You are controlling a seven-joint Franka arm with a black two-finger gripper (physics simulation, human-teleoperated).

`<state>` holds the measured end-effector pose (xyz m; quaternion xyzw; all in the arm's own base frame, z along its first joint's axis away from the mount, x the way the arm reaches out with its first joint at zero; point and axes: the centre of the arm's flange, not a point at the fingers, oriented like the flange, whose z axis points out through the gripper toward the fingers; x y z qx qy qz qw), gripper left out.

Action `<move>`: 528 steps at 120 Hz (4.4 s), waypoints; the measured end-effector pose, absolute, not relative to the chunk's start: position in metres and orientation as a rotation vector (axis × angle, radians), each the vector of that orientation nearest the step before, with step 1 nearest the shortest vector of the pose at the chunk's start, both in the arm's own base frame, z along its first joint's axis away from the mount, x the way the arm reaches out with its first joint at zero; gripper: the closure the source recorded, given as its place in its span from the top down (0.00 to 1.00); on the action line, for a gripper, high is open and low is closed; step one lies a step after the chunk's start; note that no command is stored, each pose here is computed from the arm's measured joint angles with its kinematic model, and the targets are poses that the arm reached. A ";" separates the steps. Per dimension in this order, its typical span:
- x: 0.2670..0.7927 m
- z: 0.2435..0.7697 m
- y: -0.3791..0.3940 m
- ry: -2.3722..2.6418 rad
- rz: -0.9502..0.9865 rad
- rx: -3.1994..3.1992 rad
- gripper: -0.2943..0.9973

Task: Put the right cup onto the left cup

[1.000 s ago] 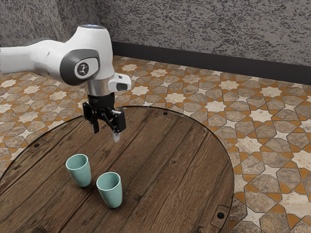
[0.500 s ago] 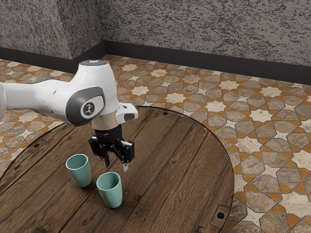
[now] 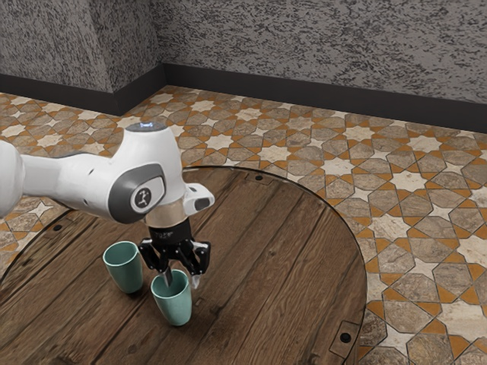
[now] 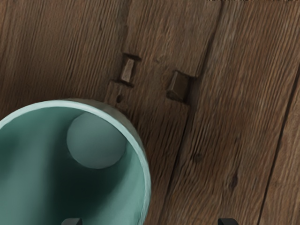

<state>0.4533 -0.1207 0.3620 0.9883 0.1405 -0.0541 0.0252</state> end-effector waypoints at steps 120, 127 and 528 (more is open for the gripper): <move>0.462 0.334 -0.116 0.591 -0.175 3.012 0.17; 0.462 0.335 -0.115 0.600 -0.171 3.016 0.17; 0.536 0.518 0.014 0.638 0.002 3.106 0.72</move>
